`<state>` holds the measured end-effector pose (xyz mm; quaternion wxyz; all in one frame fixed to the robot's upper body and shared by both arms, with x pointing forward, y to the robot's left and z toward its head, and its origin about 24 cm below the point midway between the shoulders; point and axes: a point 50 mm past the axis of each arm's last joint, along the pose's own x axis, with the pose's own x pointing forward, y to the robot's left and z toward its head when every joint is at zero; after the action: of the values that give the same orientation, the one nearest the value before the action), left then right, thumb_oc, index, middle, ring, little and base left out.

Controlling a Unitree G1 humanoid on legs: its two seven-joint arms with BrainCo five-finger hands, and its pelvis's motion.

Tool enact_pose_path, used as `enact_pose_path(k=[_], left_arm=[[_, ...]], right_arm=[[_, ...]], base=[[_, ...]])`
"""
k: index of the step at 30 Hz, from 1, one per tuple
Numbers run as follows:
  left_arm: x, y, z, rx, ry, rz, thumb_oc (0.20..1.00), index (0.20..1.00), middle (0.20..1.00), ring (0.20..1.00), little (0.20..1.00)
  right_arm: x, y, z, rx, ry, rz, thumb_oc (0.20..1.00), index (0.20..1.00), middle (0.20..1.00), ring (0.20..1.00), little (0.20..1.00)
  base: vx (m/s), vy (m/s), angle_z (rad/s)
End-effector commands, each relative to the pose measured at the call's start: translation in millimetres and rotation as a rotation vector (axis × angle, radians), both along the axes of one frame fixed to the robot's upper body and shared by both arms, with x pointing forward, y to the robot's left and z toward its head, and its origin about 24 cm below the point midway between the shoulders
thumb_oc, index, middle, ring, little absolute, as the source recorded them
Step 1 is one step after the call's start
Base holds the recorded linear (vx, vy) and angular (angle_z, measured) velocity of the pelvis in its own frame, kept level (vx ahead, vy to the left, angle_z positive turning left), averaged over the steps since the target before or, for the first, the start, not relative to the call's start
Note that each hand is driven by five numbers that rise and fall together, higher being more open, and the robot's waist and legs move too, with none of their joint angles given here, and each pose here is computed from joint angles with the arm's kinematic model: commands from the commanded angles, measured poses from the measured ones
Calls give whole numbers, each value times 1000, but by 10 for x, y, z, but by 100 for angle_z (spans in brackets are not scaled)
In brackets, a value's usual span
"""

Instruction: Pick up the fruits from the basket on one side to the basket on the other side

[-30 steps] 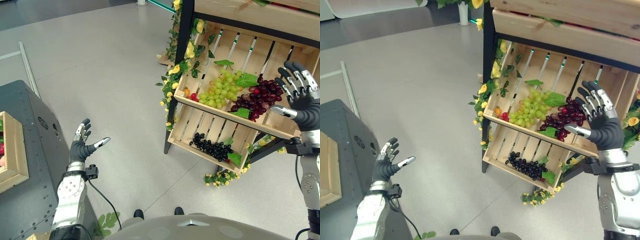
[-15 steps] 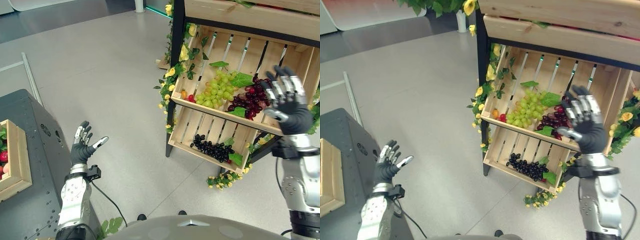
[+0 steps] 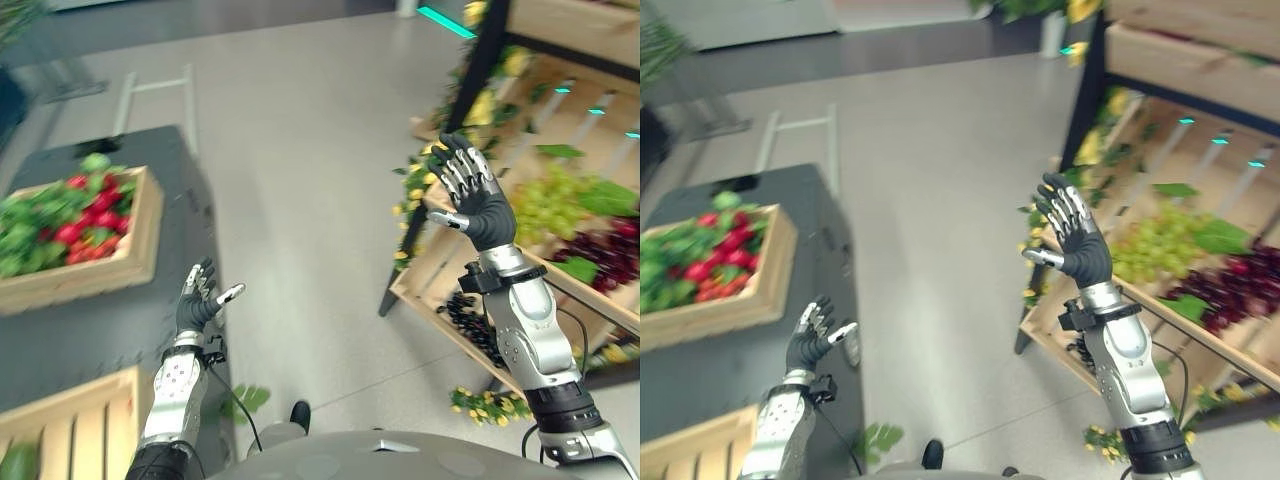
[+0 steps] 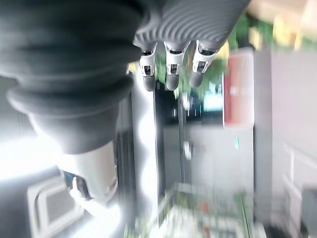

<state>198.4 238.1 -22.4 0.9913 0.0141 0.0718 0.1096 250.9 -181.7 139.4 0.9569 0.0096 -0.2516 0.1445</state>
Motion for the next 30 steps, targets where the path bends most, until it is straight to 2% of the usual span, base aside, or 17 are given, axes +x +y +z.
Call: enact_pose_path(k=[1,6,15,18,22,23,24,25,28,30], left_arm=[[244,109,381,118,-176,-48,1000,1000,1000,1000,1000],[338,-36,395,83,-200,-90,1000,1000,1000,1000,1000],[314,-14,349,122,-178,-85,1000,1000,1000,1000,1000],[301,50,349,163,-167,-82,1000,1000,1000,1000,1000],[289,60,239,217,-106,-106,1000,1000,1000,1000,1000],[238,84,117,253,-38,-122,1000,1000,1000,1000,1000],[240,84,116,253,-39,-122,1000,1000,1000,1000,1000],[163,137,-37,266,42,-108,1000,1000,1000,1000,1000],[90,160,-140,301,103,-133,1000,1000,1000,1000,1000],[-10,182,-322,310,202,-143,1000,1000,1000,1000,1000]], right_arm=[[-64,62,374,21,-218,5,1000,1000,1000,1000,1000],[-62,0,394,-19,-237,-66,1000,1000,1000,1000,1000],[-45,-193,-77,-77,-44,-235,1000,1000,1000,1000,1000],[-42,-250,-309,-101,55,-282,1000,1000,1000,1000,1000],[-54,-419,-854,-156,291,-383,1000,1000,1000,1000,1000],[-93,-481,-1092,-204,399,-411,1000,1000,1000,1000,1000],[-90,-480,-1092,-204,398,-411,1000,1000,1000,1000,1000],[-152,-525,-1318,-238,503,-429,1000,1000,1000,1000,1000],[-215,-567,-1497,-259,586,-447,1000,1000,1000,1000,1000],[-353,-610,-1787,-253,725,-479,1000,1000,1000,1000,1000]], base=[[-257,-31,67],[-208,43,108],[-27,100,65],[10,155,11],[16,222,2],[13,214,-2],[24,272,-8],[22,196,-16],[33,130,-31],[71,58,-19]])
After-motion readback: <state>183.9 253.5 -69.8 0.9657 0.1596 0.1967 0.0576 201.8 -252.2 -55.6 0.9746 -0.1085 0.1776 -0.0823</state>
